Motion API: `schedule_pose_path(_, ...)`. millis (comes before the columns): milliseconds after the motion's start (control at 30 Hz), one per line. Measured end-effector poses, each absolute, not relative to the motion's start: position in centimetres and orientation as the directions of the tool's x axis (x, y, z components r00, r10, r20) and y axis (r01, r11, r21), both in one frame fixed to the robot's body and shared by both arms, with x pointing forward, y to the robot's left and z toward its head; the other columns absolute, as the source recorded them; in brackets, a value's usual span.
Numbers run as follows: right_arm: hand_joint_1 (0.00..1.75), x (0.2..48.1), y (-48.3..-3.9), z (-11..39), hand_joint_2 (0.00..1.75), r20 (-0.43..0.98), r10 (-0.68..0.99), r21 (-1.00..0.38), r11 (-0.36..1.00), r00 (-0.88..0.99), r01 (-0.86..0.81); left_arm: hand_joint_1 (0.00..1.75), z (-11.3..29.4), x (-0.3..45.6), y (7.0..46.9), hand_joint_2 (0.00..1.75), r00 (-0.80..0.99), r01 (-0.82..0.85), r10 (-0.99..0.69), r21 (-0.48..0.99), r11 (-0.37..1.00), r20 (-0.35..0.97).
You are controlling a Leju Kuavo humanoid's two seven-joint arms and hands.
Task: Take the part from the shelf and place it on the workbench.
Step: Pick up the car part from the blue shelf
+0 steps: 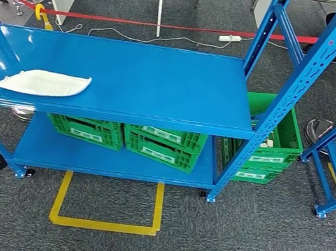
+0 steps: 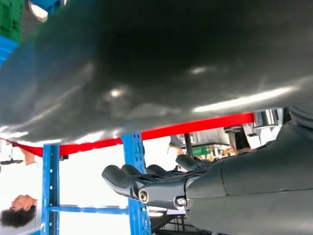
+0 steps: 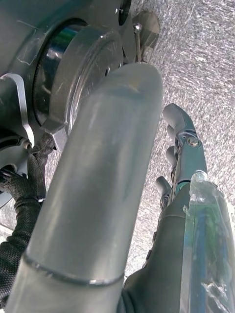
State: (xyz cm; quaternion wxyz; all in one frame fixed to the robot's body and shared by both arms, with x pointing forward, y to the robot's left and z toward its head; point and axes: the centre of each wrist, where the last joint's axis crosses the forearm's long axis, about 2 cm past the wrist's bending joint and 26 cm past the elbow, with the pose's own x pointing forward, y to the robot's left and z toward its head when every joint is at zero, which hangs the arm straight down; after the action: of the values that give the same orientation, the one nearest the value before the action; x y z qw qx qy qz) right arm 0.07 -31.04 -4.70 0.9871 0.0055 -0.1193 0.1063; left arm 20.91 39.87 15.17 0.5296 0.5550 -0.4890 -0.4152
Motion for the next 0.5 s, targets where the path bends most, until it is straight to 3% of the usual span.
schedule_pose_path(500,0.0,-0.04,-30.99,-4.7,0.0,0.235,0.208,-0.014,0.977,0.949,-0.211,0.0,15.16,20.8,39.93,0.0,0.179,-0.103,-0.982,0.994,0.041,0.059)
